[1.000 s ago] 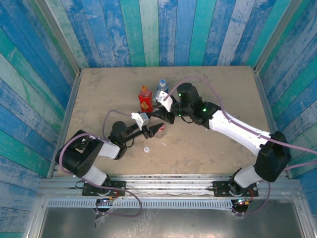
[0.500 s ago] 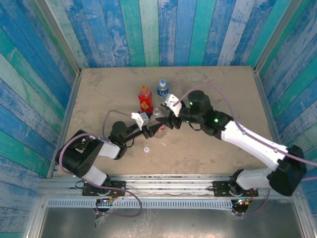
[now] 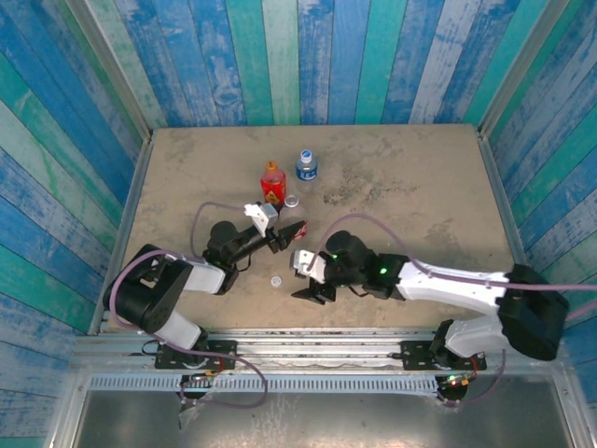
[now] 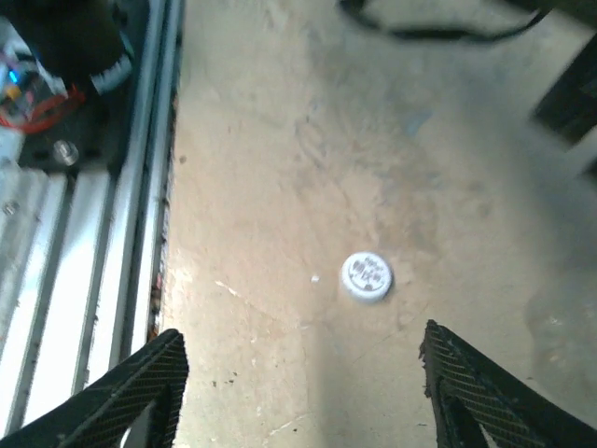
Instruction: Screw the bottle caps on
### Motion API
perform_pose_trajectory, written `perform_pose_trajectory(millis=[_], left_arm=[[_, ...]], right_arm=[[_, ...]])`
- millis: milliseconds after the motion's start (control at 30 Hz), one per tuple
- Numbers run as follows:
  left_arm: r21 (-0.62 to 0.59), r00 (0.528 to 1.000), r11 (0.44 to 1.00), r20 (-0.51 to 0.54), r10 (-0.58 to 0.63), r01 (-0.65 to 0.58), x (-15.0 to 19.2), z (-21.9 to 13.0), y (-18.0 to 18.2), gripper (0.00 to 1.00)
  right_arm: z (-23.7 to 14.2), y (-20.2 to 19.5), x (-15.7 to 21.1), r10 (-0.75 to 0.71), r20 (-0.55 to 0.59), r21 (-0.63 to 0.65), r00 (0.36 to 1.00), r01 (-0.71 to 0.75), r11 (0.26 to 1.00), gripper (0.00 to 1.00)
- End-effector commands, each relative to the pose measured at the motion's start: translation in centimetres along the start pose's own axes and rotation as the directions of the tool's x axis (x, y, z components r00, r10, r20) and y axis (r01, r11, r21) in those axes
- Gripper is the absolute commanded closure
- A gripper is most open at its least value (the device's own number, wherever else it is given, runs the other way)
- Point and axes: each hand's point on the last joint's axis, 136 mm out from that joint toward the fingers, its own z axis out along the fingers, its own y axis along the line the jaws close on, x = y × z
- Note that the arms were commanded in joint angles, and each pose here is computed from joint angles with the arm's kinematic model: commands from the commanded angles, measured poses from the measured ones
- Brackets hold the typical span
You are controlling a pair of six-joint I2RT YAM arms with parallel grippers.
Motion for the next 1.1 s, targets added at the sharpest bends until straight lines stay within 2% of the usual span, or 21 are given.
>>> perform_pose_trajectory(millis=[0,100,300,533,733,1067], left_arm=[[-0.042,0.999,0.999,0.031,0.025,-0.024,-1.9,-0.1,1.1,0.34],[-0.060,0.999,0.998,0.030,0.018,-0.016,-1.9,-0.4,1.6,0.34],[-0.079,0.999,0.997,0.032,0.011,-0.008,-1.9,-1.0,2.2,0.34],[-0.083,0.999,0.996,0.030,0.016,-0.013,-1.9,-1.2,2.4,0.34],[-0.085,0.999,0.996,0.029,0.019,-0.016,-1.8,-1.2,2.6,0.33],[-0.064,0.999,0.997,0.015,0.032,-0.031,-1.5,-1.2,2.2,0.33]], right_arm=[[2.0,-1.1,0.0,-0.037,-0.002,0.033,0.999,0.037,0.999,0.37],[4.1,-1.4,1.5,-0.040,-0.051,0.022,0.998,0.041,0.999,0.41],[7.4,-2.3,3.5,-0.026,-0.128,0.010,0.991,0.028,1.000,0.41],[9.4,-3.3,4.5,-0.009,-0.183,-0.009,0.983,0.007,1.000,0.43],[10.6,-2.8,5.0,-0.013,-0.222,-0.081,0.975,-0.006,0.997,0.47],[10.9,-3.0,5.1,-0.007,-0.243,-0.088,0.970,-0.015,0.996,0.64]])
